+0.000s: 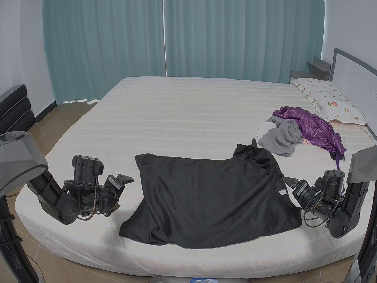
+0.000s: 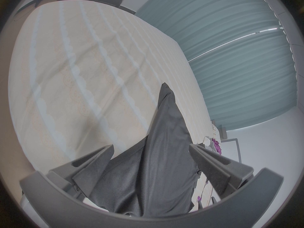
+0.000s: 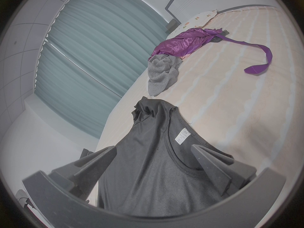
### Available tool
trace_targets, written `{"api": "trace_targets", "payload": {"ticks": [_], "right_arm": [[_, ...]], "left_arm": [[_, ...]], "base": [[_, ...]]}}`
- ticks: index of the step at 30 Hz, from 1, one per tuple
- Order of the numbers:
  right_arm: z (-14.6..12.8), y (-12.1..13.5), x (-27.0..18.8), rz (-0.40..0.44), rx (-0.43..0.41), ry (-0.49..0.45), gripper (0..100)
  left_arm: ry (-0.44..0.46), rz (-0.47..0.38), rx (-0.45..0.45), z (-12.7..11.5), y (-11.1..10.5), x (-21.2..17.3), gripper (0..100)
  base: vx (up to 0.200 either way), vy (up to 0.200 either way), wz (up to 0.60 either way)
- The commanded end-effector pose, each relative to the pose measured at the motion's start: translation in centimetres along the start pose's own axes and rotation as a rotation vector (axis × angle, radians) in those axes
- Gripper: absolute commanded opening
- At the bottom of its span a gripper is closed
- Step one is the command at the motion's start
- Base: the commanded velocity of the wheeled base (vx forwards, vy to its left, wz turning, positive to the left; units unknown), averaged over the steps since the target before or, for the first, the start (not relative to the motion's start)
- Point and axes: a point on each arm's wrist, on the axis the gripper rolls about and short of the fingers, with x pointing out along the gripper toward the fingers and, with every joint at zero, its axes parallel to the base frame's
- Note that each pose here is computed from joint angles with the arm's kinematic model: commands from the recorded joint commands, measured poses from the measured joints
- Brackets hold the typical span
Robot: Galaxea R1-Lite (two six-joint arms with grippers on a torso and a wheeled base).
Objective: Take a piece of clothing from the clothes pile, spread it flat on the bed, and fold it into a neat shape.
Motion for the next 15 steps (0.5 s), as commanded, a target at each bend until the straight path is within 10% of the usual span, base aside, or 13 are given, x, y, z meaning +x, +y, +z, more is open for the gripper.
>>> {"api": "trace_targets", "payload": {"ticks": [1,6,15], "right_arm": [[-0.08,-0.07,0.05,-0.003,0.000,0.003,100],[-0.08,-0.07,0.05,-0.003,0.000,0.003,100],[-0.08,-0.06,0.01,-0.003,0.000,0.003,100]], "left_arm": [[0.002,-0.001,0.001,-0.07,-0.02,-0.01,100],[0.002,-0.001,0.001,-0.08,-0.01,-0.06,100],[-0.010,-0.017,0.009,0.08,-0.40,-0.36,100]], "base": [[0.000,-0.200,0.00],[0.000,-0.200,0.00],[0.000,0.000,0.00]]}}
